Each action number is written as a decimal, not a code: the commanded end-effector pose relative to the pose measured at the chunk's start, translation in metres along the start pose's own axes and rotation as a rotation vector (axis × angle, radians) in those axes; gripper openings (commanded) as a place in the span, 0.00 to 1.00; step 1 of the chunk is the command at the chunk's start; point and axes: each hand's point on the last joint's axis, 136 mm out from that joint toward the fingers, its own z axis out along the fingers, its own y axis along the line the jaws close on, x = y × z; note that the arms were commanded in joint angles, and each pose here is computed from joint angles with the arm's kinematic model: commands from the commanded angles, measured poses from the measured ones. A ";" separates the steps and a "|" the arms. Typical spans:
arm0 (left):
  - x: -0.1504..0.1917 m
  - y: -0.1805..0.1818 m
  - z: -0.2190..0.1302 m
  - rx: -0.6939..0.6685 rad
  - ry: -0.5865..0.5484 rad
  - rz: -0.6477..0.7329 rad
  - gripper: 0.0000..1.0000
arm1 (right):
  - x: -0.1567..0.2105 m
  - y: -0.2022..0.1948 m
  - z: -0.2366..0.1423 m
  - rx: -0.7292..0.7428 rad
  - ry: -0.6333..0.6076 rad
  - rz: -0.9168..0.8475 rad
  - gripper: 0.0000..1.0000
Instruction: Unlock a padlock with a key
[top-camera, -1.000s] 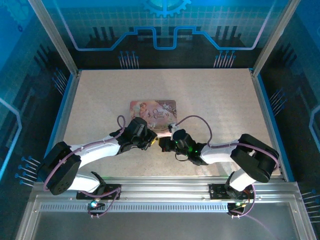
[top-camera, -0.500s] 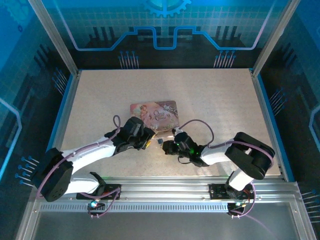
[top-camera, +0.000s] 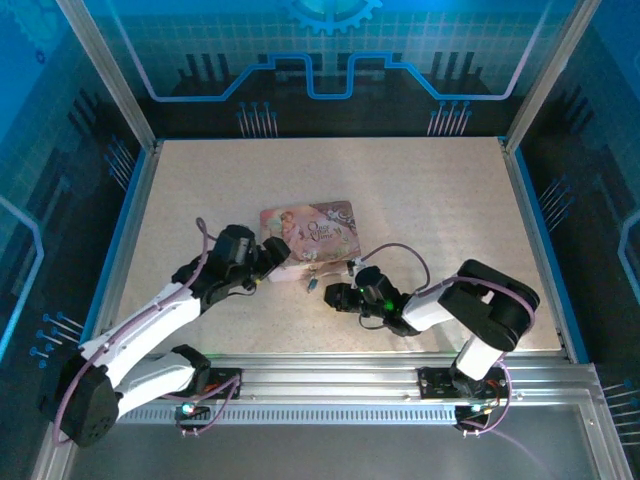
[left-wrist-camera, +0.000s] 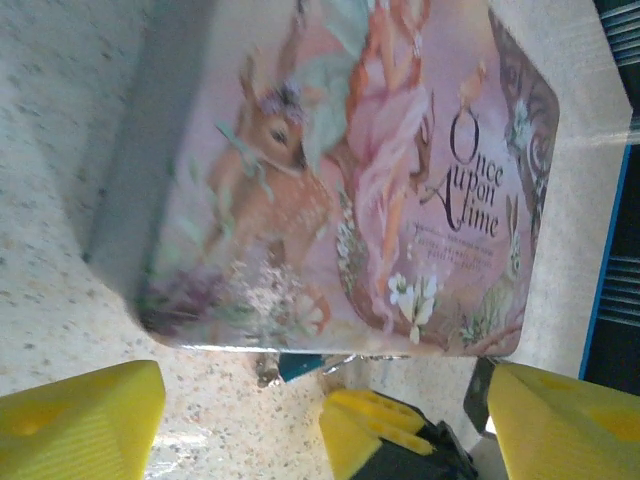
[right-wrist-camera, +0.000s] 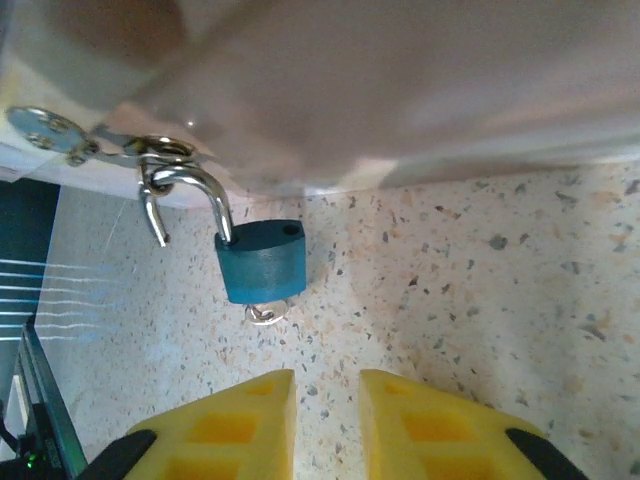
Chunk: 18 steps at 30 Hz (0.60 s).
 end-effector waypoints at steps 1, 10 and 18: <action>-0.014 0.007 -0.011 -0.022 -0.020 0.098 0.94 | -0.009 -0.005 -0.011 0.017 -0.037 -0.051 0.31; -0.034 0.017 0.011 0.007 0.065 0.104 0.99 | -0.035 0.025 -0.024 -0.123 -0.080 -0.148 0.52; -0.018 0.040 0.037 -0.027 0.131 0.080 0.92 | -0.060 0.027 -0.023 -0.143 -0.108 -0.194 0.59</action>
